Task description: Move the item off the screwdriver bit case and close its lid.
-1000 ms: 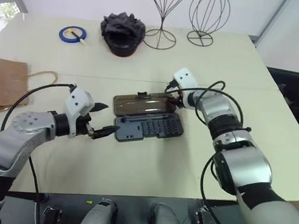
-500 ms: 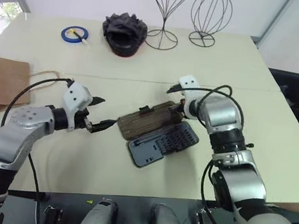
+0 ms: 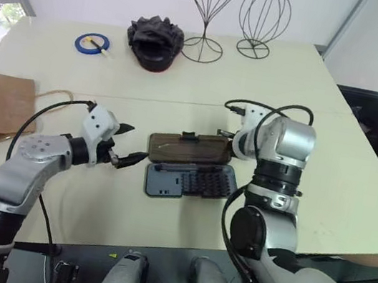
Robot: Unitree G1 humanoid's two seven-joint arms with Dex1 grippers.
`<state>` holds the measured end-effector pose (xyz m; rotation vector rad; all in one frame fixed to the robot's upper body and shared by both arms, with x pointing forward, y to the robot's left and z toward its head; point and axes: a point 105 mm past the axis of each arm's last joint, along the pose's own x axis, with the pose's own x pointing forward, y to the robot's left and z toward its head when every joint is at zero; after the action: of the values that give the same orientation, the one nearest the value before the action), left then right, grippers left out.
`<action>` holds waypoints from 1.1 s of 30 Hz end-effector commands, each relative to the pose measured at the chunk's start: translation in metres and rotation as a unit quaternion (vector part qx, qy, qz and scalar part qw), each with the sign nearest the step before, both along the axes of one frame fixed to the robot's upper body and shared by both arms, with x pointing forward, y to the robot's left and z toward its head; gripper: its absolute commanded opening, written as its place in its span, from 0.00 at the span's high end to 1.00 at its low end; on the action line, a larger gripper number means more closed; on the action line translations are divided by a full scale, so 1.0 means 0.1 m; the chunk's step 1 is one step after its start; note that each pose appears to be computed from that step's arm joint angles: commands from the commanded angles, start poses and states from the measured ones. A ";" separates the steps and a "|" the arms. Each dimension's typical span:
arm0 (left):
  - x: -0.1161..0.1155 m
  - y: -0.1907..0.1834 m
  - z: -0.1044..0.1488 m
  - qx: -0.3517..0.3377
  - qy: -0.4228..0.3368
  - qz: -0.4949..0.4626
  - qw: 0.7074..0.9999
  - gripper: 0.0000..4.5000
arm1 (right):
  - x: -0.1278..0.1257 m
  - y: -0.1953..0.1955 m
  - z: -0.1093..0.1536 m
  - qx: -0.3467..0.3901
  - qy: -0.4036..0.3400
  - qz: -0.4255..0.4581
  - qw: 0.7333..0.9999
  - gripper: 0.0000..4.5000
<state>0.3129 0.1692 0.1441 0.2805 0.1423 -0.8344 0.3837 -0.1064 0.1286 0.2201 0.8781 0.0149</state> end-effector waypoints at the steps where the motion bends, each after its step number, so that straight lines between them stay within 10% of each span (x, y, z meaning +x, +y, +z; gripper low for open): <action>1: 0.01 -0.03 0.08 0.007 -0.019 -0.010 1.000 0.00 | -0.03 0.00 0.01 0.010 0.007 -0.029 0.999 0.99; 33: 0.02 -0.02 0.11 0.012 -0.033 -0.002 0.999 0.00 | -0.24 0.56 -0.13 0.028 -0.002 0.104 0.994 0.99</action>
<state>0.3162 0.1662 0.1448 0.3070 0.1307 -0.8346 0.3771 -0.0893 0.1367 0.1452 0.8202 0.1333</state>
